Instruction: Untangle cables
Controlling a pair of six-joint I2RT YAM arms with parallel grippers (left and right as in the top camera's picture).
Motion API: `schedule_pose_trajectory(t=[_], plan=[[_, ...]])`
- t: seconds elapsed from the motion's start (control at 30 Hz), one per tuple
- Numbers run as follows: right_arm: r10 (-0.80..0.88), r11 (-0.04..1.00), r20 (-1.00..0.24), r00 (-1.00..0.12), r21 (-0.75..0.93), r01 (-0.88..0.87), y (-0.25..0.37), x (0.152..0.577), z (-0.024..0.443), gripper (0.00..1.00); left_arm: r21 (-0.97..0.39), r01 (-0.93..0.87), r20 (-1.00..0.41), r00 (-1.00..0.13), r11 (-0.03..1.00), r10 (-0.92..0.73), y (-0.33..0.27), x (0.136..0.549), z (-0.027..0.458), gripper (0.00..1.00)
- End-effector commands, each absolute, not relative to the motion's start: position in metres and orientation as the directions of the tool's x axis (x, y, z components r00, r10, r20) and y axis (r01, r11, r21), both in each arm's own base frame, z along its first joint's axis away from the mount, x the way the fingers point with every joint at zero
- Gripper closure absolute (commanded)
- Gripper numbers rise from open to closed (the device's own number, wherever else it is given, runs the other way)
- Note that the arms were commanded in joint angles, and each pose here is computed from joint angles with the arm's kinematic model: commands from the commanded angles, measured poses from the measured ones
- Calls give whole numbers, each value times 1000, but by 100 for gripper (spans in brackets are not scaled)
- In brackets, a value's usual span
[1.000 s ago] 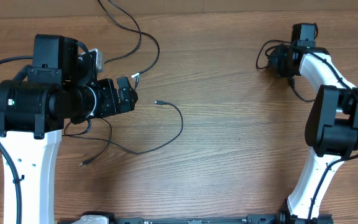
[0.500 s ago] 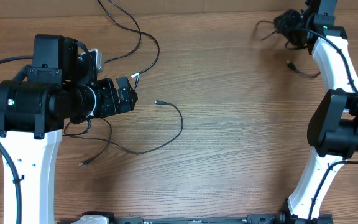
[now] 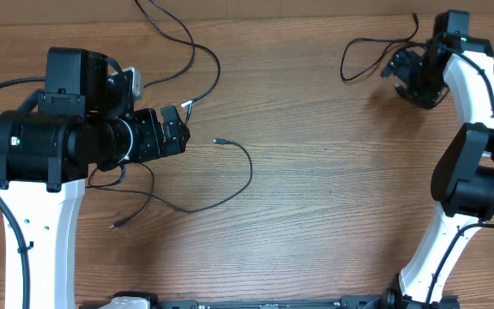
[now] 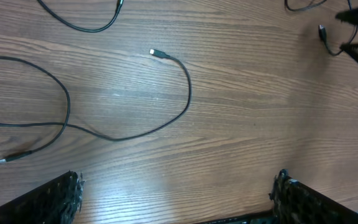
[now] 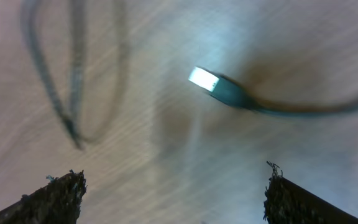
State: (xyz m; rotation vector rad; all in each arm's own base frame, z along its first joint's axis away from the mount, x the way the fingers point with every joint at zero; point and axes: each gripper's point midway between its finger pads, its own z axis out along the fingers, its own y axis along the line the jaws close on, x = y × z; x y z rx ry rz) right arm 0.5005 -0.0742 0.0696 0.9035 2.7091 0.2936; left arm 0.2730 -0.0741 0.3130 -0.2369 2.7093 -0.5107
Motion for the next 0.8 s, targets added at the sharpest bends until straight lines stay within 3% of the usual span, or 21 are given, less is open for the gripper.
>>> schedule_pose_trajectory(t=[0.0,0.07,0.2,0.47,0.77], plan=[[611,791,-205,-765,179,585,-89,488,66,5,-374,-74,-349,-912,924,-214,-75,274,317,0],[620,781,-218,-754,80,619,-105,476,57,0,-374,-74,-349,-912,924,-214,-75,274,318,0],[669,721,-250,-700,-11,692,-127,465,51,0,-374,-74,-349,-912,924,-214,-75,274,318,0],[732,651,-289,-617,30,759,-162,469,50,6,-374,-74,-349,-912,924,-214,-75,274,318,1],[696,699,-242,-676,10,715,-164,465,30,6,-374,-74,-349,-912,924,-214,-75,274,318,0]])
